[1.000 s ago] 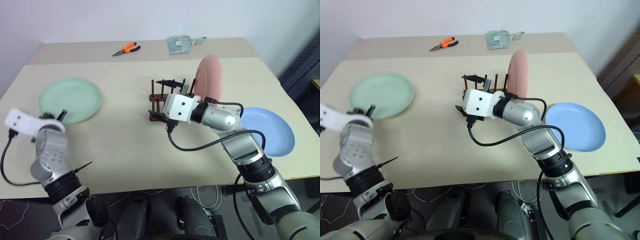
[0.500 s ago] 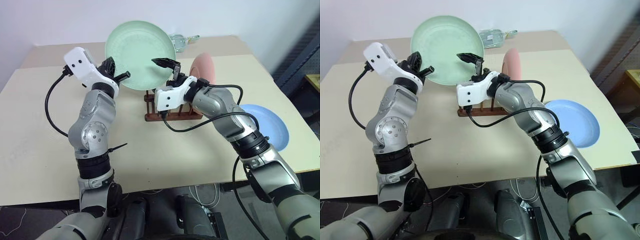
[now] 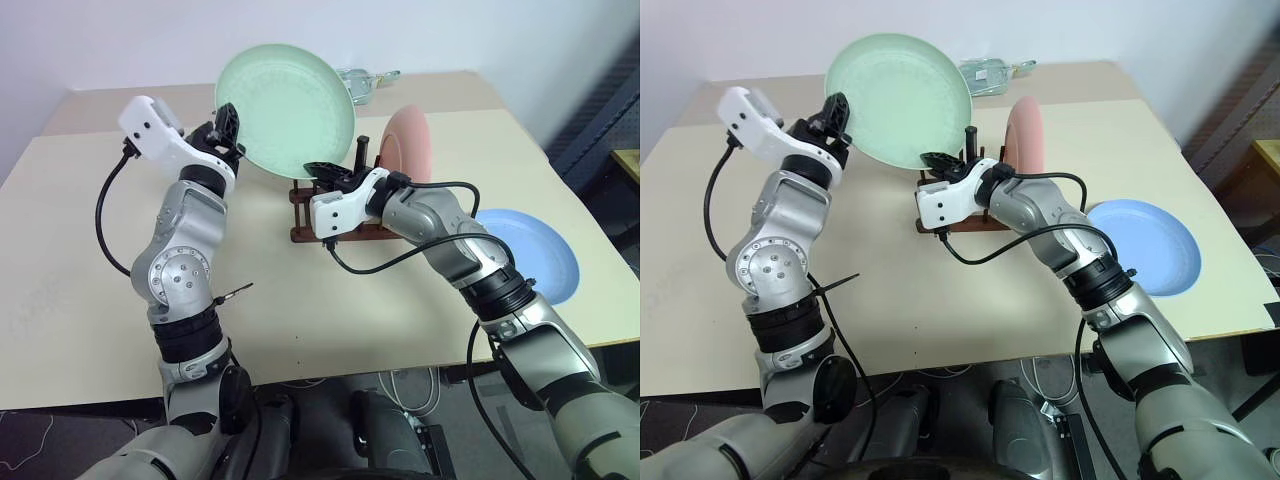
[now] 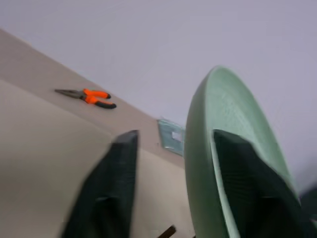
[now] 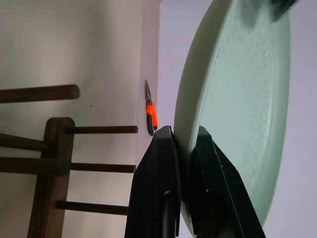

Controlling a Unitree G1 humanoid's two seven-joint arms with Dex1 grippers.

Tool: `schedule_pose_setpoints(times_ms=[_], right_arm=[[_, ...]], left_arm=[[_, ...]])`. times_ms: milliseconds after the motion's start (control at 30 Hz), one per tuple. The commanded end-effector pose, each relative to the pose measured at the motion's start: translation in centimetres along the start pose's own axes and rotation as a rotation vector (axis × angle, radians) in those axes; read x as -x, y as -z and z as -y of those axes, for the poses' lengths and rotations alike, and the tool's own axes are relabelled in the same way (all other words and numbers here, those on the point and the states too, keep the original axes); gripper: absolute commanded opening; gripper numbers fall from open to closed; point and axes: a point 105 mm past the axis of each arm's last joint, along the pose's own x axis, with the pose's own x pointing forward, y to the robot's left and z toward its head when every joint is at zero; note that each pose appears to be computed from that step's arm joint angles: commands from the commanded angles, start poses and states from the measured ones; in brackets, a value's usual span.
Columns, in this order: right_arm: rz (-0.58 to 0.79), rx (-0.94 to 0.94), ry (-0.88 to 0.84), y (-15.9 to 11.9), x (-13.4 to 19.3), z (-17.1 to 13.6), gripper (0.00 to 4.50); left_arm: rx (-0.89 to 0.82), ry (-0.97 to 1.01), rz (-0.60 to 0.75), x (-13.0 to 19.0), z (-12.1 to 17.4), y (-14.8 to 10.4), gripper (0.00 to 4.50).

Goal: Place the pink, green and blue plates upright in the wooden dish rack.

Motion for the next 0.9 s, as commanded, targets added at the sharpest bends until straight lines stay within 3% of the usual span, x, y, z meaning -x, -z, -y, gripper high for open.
schedule_pose_setpoints(times_ms=[33, 167, 267, 333, 400, 500, 633, 900], right_arm=[[0.017, 0.003, 0.116, -0.5, 0.9, 2.9, 0.0], [0.047, -0.153, 0.228, -0.6, 2.1, 4.9, 0.0], [0.111, -0.343, 0.301, -1.1, 3.3, 6.3, 0.0], [0.242, -0.657, 0.364, -2.4, 5.0, 7.6, 0.0], [0.374, -1.074, 0.43, -3.1, 6.5, 8.6, 0.0], [0.443, -1.399, 0.388, -3.7, 7.1, 8.2, 0.0], [0.372, -1.566, 0.32, -3.3, 7.1, 6.8, 0.0], [0.248, -1.653, 0.313, -1.4, 7.4, 5.3, 0.0]], left_arm=[[-0.017, 0.001, 0.249, -0.3, 0.2, -6.4, 2.88], [-0.29, -0.125, 0.346, -0.2, -3.3, -9.4, 2.88], [-0.488, -0.165, 0.334, 0.1, -5.2, -9.6, 2.88], [-0.645, -0.186, 0.254, 0.5, -7.5, -7.8, 2.88], [-0.71, -0.174, 0.117, 1.5, -9.3, -3.9, 2.88], [-0.714, -0.132, -0.009, 2.8, -10.2, 0.2, 2.88], [-0.714, -0.059, -0.16, 4.9, -10.8, 4.7, 2.88], [-0.676, 0.025, -0.281, 7.3, -11.4, 8.0, 2.88]])
